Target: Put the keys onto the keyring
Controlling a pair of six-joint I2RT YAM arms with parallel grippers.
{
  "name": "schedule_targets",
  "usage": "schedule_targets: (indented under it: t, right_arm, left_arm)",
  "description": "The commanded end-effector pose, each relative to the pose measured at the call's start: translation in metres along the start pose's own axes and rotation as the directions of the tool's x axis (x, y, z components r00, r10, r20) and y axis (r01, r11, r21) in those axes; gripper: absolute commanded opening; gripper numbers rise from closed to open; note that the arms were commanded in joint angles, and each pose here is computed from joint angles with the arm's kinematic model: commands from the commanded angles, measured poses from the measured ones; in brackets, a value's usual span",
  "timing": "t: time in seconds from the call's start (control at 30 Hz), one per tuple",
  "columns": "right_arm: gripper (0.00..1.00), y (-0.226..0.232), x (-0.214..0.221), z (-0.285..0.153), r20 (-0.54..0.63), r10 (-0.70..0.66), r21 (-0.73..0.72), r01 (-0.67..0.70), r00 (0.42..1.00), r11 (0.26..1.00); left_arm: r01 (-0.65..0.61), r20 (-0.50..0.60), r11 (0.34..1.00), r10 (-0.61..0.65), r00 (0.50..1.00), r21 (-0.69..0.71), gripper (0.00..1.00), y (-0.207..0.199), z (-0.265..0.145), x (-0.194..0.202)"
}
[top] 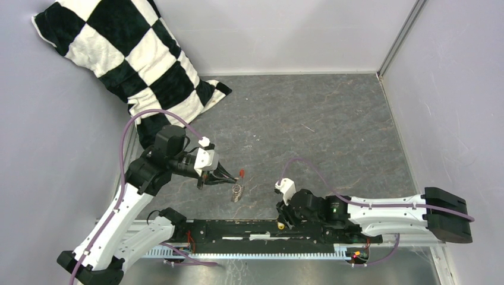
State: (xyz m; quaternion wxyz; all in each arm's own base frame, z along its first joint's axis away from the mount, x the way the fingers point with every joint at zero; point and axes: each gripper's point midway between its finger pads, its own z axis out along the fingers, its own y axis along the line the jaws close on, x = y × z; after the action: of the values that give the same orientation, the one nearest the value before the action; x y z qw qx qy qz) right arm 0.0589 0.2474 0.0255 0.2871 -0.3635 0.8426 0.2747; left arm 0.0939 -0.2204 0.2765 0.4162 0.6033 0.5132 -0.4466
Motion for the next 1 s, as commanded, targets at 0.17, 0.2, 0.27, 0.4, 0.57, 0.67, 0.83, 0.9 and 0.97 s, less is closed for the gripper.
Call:
schedule_targets:
  t: [0.17, 0.2, 0.27, 0.4, 0.57, 0.67, 0.83, 0.9, 0.97]
  right_arm:
    - [0.44, 0.003, -0.027, 0.003, 0.062, 0.008, 0.041, -0.011, 0.998, 0.999]
    - [0.42, 0.002, -0.026, 0.004, 0.06, 0.006, 0.043, -0.009, 0.998, 0.999]
    - [0.38, 0.001, -0.026, 0.005, 0.058, 0.005, 0.049, -0.008, 0.998, 0.999]
    - [0.35, 0.0, -0.027, 0.007, 0.059, -0.001, 0.058, -0.002, 0.998, 0.998]
    - [0.33, -0.002, -0.028, 0.009, 0.046, -0.005, 0.084, 0.001, 0.999, 0.996]
    - [0.31, -0.004, -0.032, 0.01, 0.056, -0.002, 0.102, -0.004, 0.998, 0.995]
    - [0.27, -0.007, -0.034, 0.014, 0.036, -0.012, 0.138, 0.007, 0.999, 0.99]
    - [0.23, -0.008, -0.035, 0.015, 0.036, -0.016, 0.147, 0.01, 0.999, 0.989]
    - [0.18, -0.009, -0.036, 0.016, 0.038, -0.023, 0.151, 0.017, 0.999, 0.988]
  left_arm:
    - [-0.008, 0.027, 1.0, 0.008, 1.0, 0.002, 0.02, -0.005, -0.003, -0.01]
    - [-0.007, 0.027, 1.0, 0.007, 1.0, 0.002, 0.02, -0.005, -0.002, -0.01]
    - [-0.007, 0.027, 1.0, 0.007, 1.0, 0.002, 0.02, -0.006, -0.003, -0.01]
    - [-0.01, 0.027, 1.0, 0.01, 1.0, 0.003, 0.02, -0.006, -0.003, -0.009]
    - [-0.016, 0.028, 1.0, 0.016, 0.999, -0.001, 0.02, -0.007, -0.003, -0.009]
    - [-0.017, 0.028, 1.0, 0.017, 0.999, -0.002, 0.02, -0.007, -0.003, -0.009]
    - [-0.022, 0.028, 1.0, 0.022, 0.999, -0.005, 0.02, -0.007, -0.004, -0.01]
    - [-0.023, 0.028, 1.0, 0.023, 0.999, -0.007, 0.02, -0.007, -0.004, -0.01]
    - [-0.023, 0.028, 1.0, 0.023, 0.999, -0.007, 0.02, -0.007, -0.004, -0.009]
